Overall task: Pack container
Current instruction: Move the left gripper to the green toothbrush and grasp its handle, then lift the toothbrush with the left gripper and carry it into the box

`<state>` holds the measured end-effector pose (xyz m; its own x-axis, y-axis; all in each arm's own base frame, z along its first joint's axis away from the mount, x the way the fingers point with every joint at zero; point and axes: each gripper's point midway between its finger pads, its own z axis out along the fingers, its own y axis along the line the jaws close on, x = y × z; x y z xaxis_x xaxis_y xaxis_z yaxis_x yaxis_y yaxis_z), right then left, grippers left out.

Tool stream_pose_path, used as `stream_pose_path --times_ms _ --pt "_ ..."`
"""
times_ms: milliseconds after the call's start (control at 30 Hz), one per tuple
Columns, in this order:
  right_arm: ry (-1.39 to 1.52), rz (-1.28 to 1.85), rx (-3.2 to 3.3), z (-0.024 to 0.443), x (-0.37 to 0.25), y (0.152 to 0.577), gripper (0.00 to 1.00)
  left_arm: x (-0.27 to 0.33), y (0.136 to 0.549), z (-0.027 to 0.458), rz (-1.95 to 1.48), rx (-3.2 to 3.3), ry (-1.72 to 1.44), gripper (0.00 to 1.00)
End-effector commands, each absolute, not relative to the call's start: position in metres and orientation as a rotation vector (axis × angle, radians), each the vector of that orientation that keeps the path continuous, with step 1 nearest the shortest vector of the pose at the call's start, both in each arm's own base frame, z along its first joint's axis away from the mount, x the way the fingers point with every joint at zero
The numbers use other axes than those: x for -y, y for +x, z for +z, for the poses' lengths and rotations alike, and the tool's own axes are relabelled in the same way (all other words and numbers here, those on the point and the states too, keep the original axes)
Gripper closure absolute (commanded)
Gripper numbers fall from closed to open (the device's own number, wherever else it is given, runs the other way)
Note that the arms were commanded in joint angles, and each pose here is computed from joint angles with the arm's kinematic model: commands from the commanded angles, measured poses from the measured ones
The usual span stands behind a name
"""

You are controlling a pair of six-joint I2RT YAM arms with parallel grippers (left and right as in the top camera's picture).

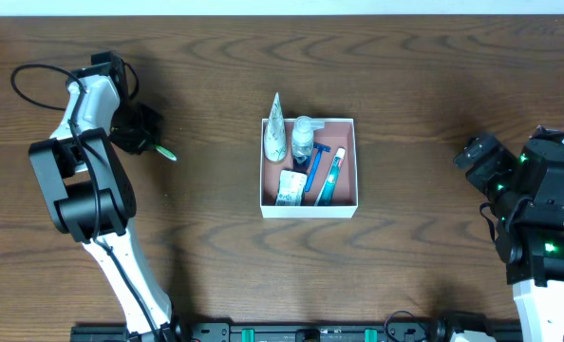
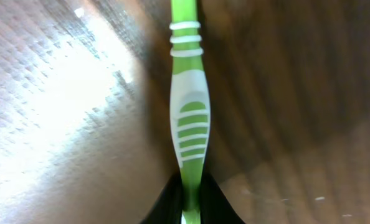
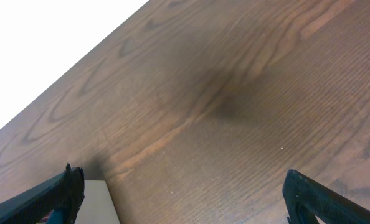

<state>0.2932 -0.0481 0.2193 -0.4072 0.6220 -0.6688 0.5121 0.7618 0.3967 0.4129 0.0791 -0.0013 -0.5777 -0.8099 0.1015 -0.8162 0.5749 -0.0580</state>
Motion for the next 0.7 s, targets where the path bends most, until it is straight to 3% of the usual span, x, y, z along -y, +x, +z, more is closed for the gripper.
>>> stream_pose_path --times_ms 0,133,300,500,667 --pt "0.864 0.153 -2.083 0.22 0.051 0.293 0.01 -0.087 0.397 -0.013 0.04 2.734 1.305 0.94" --pt "0.865 0.153 -2.084 0.219 0.051 0.293 0.01 -0.084 0.39 -0.008 0.044 2.721 1.269 0.94" --pt "0.865 0.153 -2.084 0.219 0.051 0.293 0.01 -0.057 0.407 0.022 0.337 2.782 1.181 0.94" --pt "0.865 0.152 -2.084 0.219 0.051 0.293 0.01 -0.024 0.431 0.108 0.658 2.993 1.013 0.94" --pt "0.865 0.152 -2.084 0.219 0.051 0.293 0.01 0.01 0.428 0.199 0.755 3.308 0.701 0.94"
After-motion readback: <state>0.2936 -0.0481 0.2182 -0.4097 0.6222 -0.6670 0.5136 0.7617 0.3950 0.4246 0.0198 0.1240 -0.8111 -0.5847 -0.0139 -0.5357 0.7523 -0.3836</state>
